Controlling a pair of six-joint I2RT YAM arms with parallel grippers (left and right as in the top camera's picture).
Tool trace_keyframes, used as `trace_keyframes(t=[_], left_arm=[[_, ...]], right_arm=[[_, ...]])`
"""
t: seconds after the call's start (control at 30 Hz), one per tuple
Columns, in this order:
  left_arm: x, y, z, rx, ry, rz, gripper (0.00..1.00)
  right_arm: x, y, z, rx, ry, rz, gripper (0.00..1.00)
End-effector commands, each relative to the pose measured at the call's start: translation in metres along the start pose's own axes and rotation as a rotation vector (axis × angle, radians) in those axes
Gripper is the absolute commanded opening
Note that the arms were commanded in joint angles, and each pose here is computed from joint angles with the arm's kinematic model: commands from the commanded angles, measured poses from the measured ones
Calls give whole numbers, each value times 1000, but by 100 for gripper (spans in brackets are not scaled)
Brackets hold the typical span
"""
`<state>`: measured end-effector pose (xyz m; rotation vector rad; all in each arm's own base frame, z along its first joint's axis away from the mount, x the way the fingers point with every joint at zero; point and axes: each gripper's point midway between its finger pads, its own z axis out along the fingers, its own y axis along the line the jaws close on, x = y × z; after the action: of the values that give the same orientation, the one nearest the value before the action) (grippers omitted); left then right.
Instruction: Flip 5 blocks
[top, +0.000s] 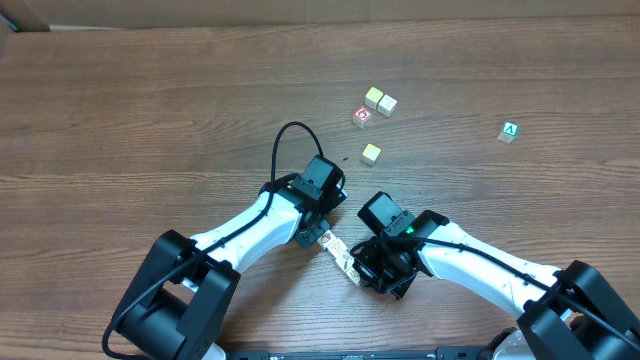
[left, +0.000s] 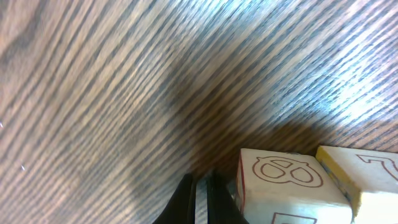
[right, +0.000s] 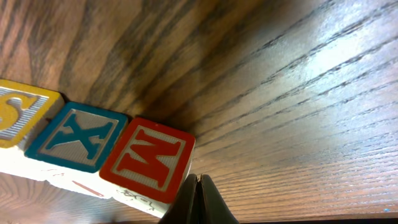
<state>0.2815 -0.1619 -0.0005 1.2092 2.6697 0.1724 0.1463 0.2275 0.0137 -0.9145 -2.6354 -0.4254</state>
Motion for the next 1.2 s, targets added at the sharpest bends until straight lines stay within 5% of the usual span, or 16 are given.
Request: trace_keyframes(t=[0.0,0.67,1.17], left_arm=[[9,-18,13,77,25,118,4],[8,-18,13,78,12,313,4],[8,-18,13,78,12,322,4]], right_arm=[[3,11,-2,-34,4,-18,4],[2,15,-2,-51,2,0,4],[12,23,2,-70,4,29,4]])
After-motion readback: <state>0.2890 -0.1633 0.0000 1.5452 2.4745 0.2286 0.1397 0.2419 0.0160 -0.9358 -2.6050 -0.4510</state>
